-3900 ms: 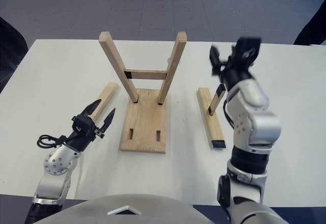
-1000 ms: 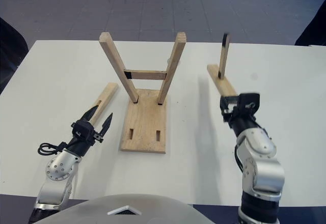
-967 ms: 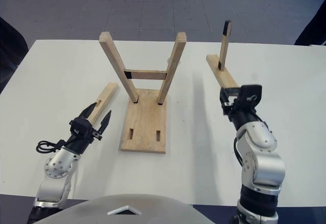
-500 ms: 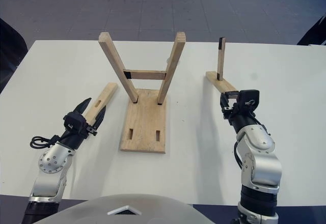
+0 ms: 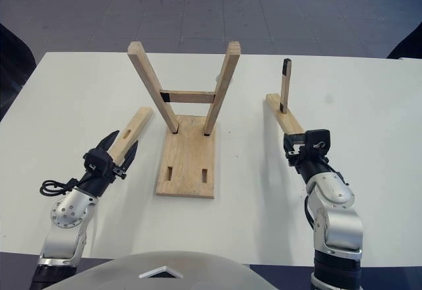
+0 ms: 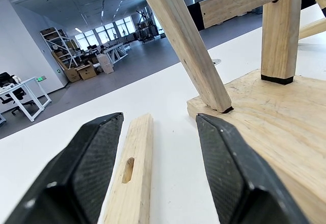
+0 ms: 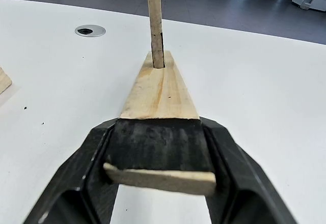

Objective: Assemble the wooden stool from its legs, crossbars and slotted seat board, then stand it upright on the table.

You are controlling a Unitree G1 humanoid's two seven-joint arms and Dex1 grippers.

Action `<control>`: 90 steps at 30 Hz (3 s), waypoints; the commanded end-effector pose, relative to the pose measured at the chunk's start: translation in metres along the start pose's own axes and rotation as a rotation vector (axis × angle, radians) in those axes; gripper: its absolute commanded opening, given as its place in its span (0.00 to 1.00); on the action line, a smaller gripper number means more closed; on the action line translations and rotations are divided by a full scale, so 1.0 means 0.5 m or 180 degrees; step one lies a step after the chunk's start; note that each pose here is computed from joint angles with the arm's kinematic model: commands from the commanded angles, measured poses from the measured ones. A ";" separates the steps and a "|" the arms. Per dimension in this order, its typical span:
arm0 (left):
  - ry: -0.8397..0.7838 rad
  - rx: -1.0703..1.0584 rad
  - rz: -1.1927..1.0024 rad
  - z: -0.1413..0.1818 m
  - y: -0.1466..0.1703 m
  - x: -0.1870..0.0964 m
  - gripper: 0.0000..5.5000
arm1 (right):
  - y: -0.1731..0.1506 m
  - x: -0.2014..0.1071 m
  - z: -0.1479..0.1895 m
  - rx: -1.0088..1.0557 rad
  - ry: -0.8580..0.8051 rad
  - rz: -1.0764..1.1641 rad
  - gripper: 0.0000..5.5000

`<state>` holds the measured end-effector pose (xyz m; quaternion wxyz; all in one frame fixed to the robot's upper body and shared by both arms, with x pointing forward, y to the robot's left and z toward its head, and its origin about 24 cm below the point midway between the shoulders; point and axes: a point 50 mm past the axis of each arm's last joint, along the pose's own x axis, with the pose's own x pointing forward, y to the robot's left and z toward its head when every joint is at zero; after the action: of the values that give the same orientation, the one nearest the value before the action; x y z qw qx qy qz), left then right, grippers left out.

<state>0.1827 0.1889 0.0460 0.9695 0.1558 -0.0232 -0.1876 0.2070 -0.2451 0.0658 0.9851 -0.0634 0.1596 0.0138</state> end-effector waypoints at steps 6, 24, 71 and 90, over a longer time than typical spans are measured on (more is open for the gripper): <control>0.0015 0.0022 -0.0018 0.002 -0.004 0.003 0.48 | 0.006 -0.003 -0.075 0.0220 0.0672 0.0014 0.37; 0.0023 0.0013 -0.0038 -0.005 -0.011 0.003 0.48 | 0.004 0.007 -0.056 0.0086 0.0571 -0.0048 0.66; -0.0758 -0.2095 -0.0696 0.224 0.135 0.032 0.48 | 0.088 0.013 0.364 0.0418 -0.1675 0.1375 0.37; -0.0795 -0.3854 -0.2306 0.320 0.082 0.084 0.83 | 0.243 -0.022 0.363 0.1378 -0.1071 0.4385 0.37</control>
<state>0.2167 0.1597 0.2091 0.7585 -0.4265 0.0268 -0.4919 0.2497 -0.1030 0.2209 0.7724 0.2474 0.0121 0.5849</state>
